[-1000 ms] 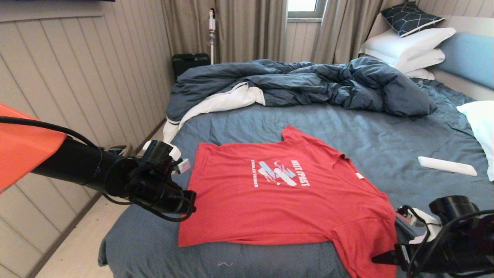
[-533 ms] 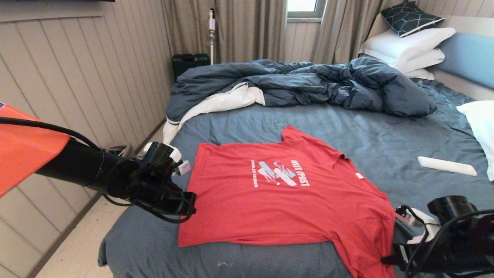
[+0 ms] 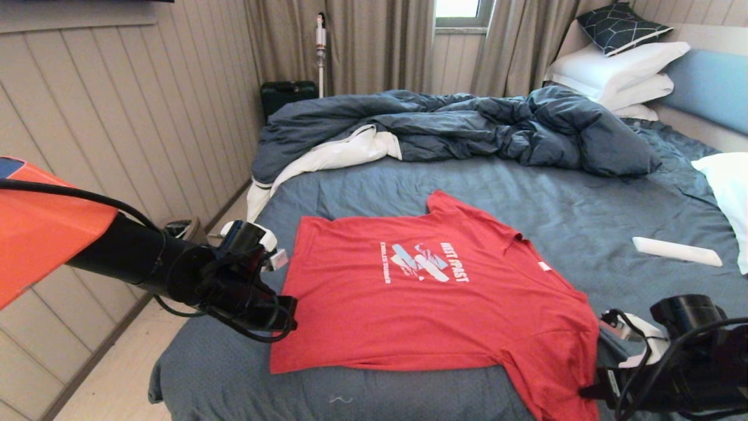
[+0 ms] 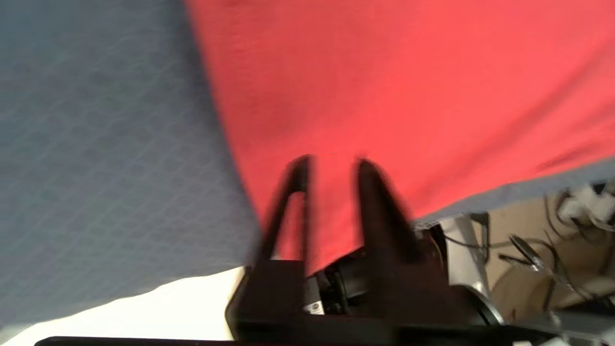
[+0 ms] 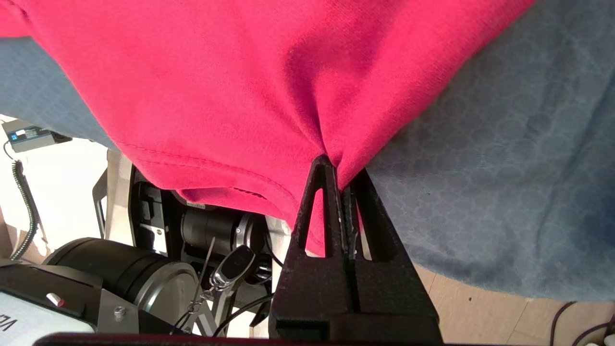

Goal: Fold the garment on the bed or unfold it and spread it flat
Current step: Fold the red T-shirt

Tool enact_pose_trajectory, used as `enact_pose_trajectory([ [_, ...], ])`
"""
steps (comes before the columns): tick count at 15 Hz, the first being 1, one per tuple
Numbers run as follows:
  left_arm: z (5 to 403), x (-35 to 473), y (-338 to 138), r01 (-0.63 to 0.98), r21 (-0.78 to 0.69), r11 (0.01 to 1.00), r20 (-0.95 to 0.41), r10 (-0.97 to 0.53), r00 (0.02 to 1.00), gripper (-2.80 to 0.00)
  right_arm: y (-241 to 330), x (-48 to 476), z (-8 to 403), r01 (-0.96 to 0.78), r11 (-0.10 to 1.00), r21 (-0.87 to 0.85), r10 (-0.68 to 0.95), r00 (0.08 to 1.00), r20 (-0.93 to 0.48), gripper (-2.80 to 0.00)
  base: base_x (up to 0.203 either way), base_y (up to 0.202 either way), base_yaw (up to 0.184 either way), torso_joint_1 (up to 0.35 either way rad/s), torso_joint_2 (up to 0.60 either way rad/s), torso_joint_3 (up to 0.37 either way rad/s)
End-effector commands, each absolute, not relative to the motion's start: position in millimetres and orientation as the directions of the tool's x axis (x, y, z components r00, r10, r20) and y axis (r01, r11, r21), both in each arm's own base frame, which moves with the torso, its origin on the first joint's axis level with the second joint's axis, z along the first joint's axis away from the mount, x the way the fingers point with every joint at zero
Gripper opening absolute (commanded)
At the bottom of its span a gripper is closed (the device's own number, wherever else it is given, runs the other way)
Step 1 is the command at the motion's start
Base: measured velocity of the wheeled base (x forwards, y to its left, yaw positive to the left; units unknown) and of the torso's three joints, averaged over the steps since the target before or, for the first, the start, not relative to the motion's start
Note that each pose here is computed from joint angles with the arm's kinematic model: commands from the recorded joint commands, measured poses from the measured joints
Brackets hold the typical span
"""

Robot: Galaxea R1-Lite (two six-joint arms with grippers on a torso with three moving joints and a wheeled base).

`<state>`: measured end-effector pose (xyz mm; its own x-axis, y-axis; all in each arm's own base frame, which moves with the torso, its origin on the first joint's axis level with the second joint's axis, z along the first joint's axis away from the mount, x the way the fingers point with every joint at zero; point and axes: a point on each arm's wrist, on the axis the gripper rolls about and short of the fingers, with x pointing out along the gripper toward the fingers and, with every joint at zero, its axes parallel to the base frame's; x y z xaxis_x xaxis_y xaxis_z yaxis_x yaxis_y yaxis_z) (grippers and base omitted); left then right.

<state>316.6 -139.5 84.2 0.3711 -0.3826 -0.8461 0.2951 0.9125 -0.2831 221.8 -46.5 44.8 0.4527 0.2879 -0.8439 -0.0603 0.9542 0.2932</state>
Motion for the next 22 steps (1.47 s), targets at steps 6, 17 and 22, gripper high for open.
enact_pose_trajectory([
  [6, 74, 308, -134, 0.239, -0.227, 0.944, -0.875, -0.305, 0.376, 0.00, -47, 222, 46, -0.068, 0.954, 0.291, 0.288, 0.464, -0.838, -2.80, 0.000, 0.000, 0.000, 0.000, 0.00, 0.000],
  [17, 46, 319, -134, 0.223, -0.219, 0.950, -0.883, -0.290, 0.369, 0.00, -46, 223, 46, -0.070, 0.953, 0.294, 0.292, 0.465, -0.836, -2.80, 0.000, 0.000, 0.000, 0.000, 0.00, 0.000],
  [22, 48, 327, -137, 0.230, -0.221, 0.948, -0.868, -0.299, 0.397, -2.80, -47, 224, 46, -0.071, 0.953, 0.293, 0.292, 0.464, -0.836, -2.80, 0.000, 0.000, 0.000, 0.000, 0.00, 0.000],
])
